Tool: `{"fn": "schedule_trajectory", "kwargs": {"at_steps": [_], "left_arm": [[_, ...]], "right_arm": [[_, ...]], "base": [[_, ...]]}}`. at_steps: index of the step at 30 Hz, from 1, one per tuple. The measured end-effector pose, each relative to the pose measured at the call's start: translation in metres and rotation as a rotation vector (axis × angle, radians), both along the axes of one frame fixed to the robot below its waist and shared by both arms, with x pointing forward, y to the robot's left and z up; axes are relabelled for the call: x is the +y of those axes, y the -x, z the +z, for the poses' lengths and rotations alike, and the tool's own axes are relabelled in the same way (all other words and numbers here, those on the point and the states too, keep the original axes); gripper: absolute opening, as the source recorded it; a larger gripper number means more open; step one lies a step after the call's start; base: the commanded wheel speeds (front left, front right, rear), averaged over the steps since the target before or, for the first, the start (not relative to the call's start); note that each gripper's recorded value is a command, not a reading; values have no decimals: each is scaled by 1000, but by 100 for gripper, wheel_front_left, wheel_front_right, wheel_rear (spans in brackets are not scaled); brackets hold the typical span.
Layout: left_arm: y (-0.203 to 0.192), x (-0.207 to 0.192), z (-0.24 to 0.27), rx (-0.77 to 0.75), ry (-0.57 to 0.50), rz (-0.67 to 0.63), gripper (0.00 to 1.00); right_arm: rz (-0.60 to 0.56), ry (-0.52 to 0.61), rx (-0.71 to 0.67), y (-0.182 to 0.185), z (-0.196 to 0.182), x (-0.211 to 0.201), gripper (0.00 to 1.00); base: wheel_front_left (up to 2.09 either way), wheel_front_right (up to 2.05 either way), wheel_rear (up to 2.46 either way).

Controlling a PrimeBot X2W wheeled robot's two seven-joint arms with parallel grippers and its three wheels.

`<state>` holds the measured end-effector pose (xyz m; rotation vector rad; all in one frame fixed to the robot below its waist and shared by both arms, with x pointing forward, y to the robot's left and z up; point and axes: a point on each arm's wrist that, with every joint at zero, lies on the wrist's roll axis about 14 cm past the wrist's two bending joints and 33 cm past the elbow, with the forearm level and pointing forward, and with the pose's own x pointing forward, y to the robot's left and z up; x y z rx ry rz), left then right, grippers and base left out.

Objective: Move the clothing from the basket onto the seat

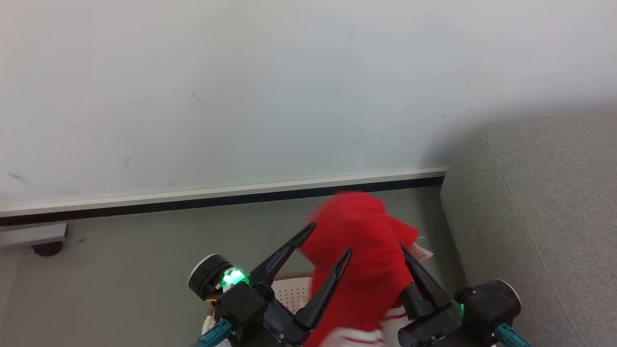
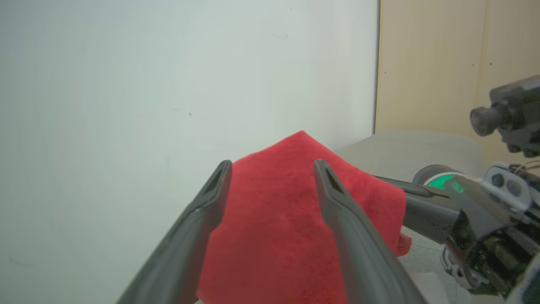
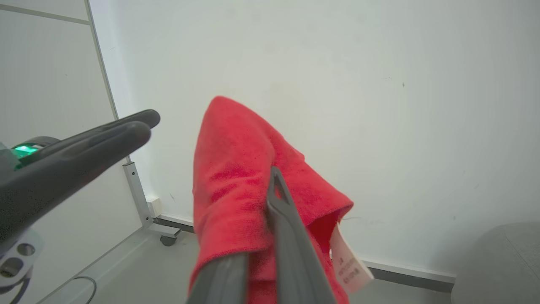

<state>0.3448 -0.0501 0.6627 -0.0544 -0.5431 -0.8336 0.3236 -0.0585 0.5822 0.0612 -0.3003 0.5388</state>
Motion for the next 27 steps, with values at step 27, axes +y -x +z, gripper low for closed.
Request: {"fn": "schedule_trajectory", "kwargs": {"at_steps": [27], "left_arm": [[-2, -49, -6, 12, 4, -160, 100]], "right_arm": [[-166, -31, -39, -3, 17, -48, 0]], "base": [[0, 0, 0]]}}
